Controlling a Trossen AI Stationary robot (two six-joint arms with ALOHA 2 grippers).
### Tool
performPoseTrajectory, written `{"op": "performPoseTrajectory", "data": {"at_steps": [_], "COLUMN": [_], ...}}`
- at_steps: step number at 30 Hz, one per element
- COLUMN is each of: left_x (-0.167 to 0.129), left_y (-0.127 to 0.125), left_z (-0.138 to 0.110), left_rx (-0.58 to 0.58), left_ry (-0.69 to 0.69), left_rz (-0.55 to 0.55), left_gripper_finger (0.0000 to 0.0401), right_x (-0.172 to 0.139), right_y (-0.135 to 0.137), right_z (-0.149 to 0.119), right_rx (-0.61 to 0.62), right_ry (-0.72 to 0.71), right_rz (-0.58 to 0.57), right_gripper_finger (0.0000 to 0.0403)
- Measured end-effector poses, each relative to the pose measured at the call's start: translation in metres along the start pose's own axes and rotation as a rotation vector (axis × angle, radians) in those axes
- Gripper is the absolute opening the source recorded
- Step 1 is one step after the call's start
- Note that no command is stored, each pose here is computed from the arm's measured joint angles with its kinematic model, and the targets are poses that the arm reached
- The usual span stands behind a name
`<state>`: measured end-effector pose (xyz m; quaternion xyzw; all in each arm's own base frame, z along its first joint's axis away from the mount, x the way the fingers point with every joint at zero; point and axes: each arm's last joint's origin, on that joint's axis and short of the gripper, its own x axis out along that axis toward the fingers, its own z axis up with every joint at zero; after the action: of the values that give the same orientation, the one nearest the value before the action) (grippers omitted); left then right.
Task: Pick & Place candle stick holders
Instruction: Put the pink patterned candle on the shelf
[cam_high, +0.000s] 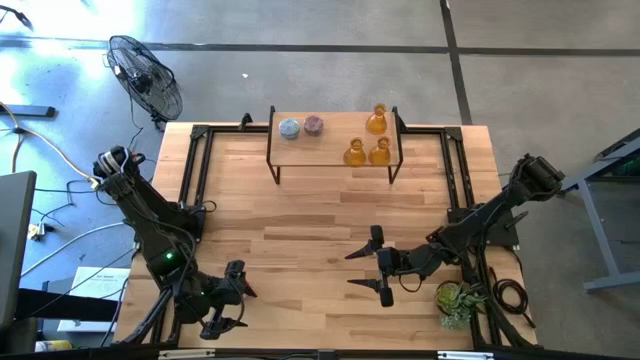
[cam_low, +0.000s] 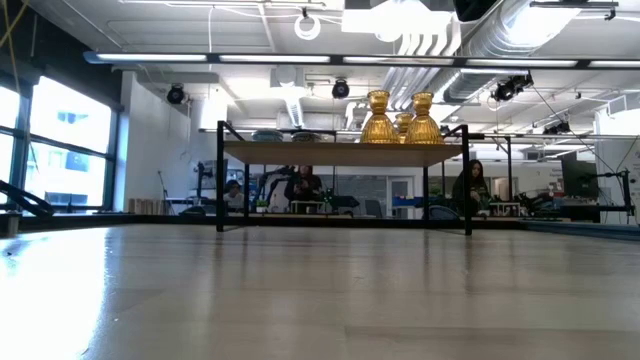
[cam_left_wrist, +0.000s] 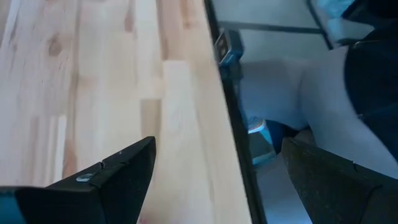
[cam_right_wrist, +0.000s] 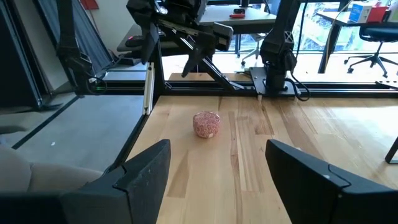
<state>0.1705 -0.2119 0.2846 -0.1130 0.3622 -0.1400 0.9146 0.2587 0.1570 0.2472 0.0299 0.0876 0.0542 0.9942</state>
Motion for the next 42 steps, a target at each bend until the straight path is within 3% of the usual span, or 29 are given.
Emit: {"op": "performPoseTrajectory", "data": {"at_steps": [22, 29, 42], "left_x": [0.0002, -0.0002, -0.0002], "left_y": [-0.0002, -0.0065, -0.0067], "left_z": [-0.0001, 0.0040, 0.0042], "left_rx": [-0.014, -0.063, -0.065], "left_ry": [0.015, 0.008, 0.008], "left_rz": [-0.017, -0.117, -0.120], "left_gripper_finger": [0.0343, 0.0343, 0.0343], "right_x": [0.0000, 0.0000, 0.0008], "right_y": [-0.0001, -0.0001, -0.0019], "right_z": [0.0001, 0.0001, -0.0005], "right_rx": [0.000, -0.008, 0.002], "right_ry": [-0.001, -0.001, 0.007], "right_rz": [-0.003, -0.003, -0.007], "right_gripper_finger": [0.0259, 0.0259, 0.0259]}}
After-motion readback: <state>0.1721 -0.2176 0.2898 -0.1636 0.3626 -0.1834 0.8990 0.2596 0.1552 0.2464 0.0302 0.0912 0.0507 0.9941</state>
